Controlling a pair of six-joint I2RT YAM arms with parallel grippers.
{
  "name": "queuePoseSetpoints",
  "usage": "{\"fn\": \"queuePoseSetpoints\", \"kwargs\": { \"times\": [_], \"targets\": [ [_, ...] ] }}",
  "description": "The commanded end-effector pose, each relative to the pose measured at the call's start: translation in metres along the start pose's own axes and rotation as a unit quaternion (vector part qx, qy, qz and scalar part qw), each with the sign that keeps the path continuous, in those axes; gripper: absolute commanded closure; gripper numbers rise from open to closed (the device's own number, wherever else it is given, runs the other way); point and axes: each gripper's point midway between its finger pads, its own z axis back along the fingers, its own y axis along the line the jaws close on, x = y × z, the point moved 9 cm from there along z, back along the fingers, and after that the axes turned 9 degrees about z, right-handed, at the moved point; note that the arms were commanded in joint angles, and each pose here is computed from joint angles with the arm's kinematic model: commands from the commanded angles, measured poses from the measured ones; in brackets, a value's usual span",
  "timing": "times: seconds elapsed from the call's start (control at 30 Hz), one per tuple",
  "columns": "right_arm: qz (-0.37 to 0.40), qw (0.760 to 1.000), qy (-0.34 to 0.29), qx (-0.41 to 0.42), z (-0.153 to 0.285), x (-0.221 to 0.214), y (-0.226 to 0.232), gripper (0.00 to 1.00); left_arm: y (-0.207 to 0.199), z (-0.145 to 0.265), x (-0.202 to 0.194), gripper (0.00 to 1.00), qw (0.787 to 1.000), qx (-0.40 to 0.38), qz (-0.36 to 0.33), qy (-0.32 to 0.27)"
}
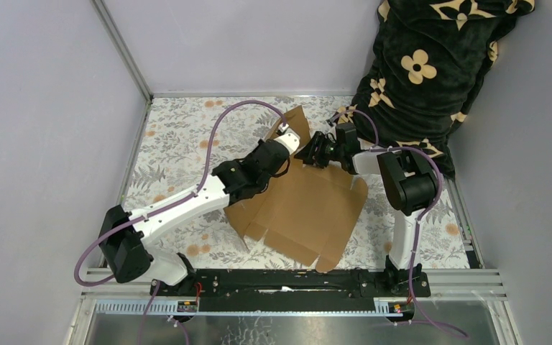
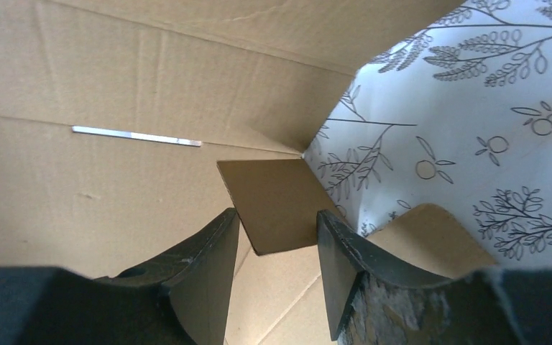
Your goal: Fold the paper box
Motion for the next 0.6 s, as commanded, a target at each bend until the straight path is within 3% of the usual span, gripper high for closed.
{"fn": "queuePoseSetpoints", "kwargs": {
  "times": [0.0, 0.27, 0.57],
  "targets": [
    [0.058, 0.996, -0.025, 0.068, 0.012, 0.012, 0.034, 0.48, -0.001, 0.003, 0.006, 0.98, 1.0, 0.011, -0.009, -0.003],
    [0.06, 0.995, -0.004, 0.077, 0.006, 0.0, 0.033, 0.48, -0.007, 0.003, 0.006, 0.98, 1.0, 0.008, -0.012, -0.003],
    [0.061, 0.997, 0.031, 0.04, -0.001, -0.026, 0.023, 0.61, -0.009, 0.005, 0.006, 0.98, 1.0, 0.011, -0.015, -0.003]
  ]
}}
